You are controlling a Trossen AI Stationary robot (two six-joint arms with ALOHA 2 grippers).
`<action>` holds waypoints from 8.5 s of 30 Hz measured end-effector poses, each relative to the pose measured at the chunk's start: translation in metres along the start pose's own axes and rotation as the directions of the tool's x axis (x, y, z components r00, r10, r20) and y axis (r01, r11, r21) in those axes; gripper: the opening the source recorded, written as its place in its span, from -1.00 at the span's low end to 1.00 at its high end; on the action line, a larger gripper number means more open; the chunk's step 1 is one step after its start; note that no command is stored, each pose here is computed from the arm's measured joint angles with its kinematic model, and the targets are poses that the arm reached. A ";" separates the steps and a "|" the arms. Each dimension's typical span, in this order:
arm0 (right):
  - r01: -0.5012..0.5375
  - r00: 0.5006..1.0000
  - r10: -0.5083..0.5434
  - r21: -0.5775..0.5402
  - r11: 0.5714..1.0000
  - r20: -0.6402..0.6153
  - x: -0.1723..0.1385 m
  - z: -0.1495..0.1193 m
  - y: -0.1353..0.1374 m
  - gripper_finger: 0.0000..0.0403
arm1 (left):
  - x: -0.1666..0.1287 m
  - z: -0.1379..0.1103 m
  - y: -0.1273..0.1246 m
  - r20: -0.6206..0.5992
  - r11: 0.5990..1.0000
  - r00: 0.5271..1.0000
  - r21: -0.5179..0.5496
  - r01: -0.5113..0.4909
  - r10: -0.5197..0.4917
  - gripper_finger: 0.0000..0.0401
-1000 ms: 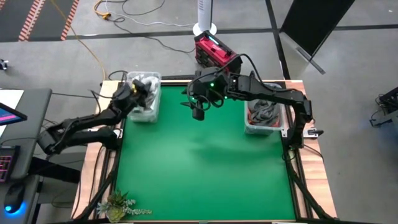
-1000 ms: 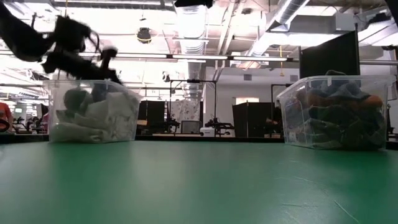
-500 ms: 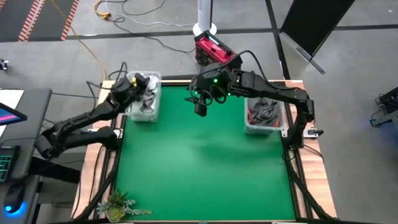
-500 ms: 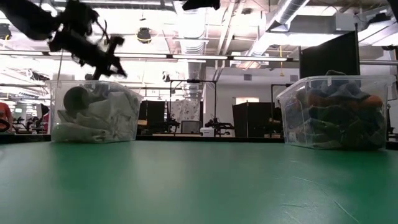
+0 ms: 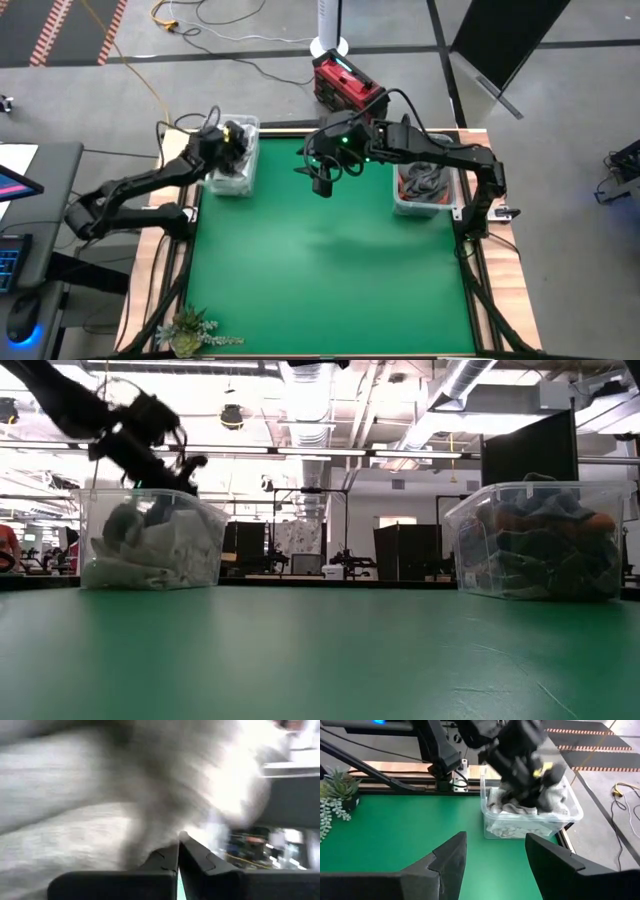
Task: Sort towels by color in basket
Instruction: Put the light gray towel into the left transparent bin, then return to Home Position
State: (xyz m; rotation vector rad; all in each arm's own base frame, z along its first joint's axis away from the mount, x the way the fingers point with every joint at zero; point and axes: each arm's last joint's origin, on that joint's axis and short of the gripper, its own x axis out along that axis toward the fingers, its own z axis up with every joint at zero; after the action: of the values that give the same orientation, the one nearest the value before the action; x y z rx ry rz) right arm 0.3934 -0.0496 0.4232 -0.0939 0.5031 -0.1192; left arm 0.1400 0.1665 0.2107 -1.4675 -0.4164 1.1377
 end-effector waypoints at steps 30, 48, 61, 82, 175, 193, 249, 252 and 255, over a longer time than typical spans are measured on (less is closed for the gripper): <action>0.049 0.995 -0.046 0.030 0.998 -0.084 0.000 -0.007 0.004 0.16 | -0.003 0.003 -0.045 0.144 0.927 0.964 0.276 -0.254 0.221 -1.00; 0.166 0.981 -0.142 0.184 0.969 -0.136 -0.079 -0.046 -0.044 0.16 | -0.143 -0.006 -0.094 0.007 0.413 0.976 0.907 0.084 -0.216 -1.00; 0.109 0.939 -0.253 0.494 0.863 0.234 -0.117 -0.175 -0.025 0.16 | -0.164 -0.065 -0.081 -0.328 0.139 0.899 0.915 0.378 -0.289 -1.00; -0.017 0.833 -0.323 0.604 0.797 0.450 -0.179 -0.265 0.000 -0.42 | -0.151 -0.052 0.010 -0.348 0.424 0.850 0.752 0.505 -0.396 -1.00; 0.003 0.929 -0.133 0.351 0.936 0.345 -0.162 -0.352 0.027 -0.84 | -0.123 -0.062 0.090 -0.515 -0.165 0.815 0.857 0.488 -0.267 -1.00; 0.003 0.929 -0.133 0.352 0.936 0.345 -0.162 -0.352 0.027 -0.84 | -0.123 -0.062 0.091 -0.514 -0.170 0.817 0.858 0.485 -0.261 -1.00; 0.004 0.929 -0.133 0.351 0.936 0.346 -0.162 -0.352 0.027 -0.84 | -0.122 -0.062 0.092 -0.514 -0.161 0.818 0.858 0.488 -0.258 -1.00; 0.004 0.929 -0.133 0.351 0.936 0.346 -0.162 -0.352 0.027 -0.84 | -0.122 -0.062 0.092 -0.514 -0.160 0.818 0.858 0.488 -0.258 -1.00; 0.004 0.929 -0.133 0.351 0.936 0.345 -0.162 -0.352 0.027 -0.84 | -0.122 -0.062 0.092 -0.514 -0.160 0.818 0.858 0.488 -0.258 -1.00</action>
State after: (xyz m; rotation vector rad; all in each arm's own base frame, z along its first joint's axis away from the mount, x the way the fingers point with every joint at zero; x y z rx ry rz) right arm 0.0836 -0.0222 0.1898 0.2095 0.0998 -0.2535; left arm 0.1029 0.0113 0.1683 0.0345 0.1889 0.4414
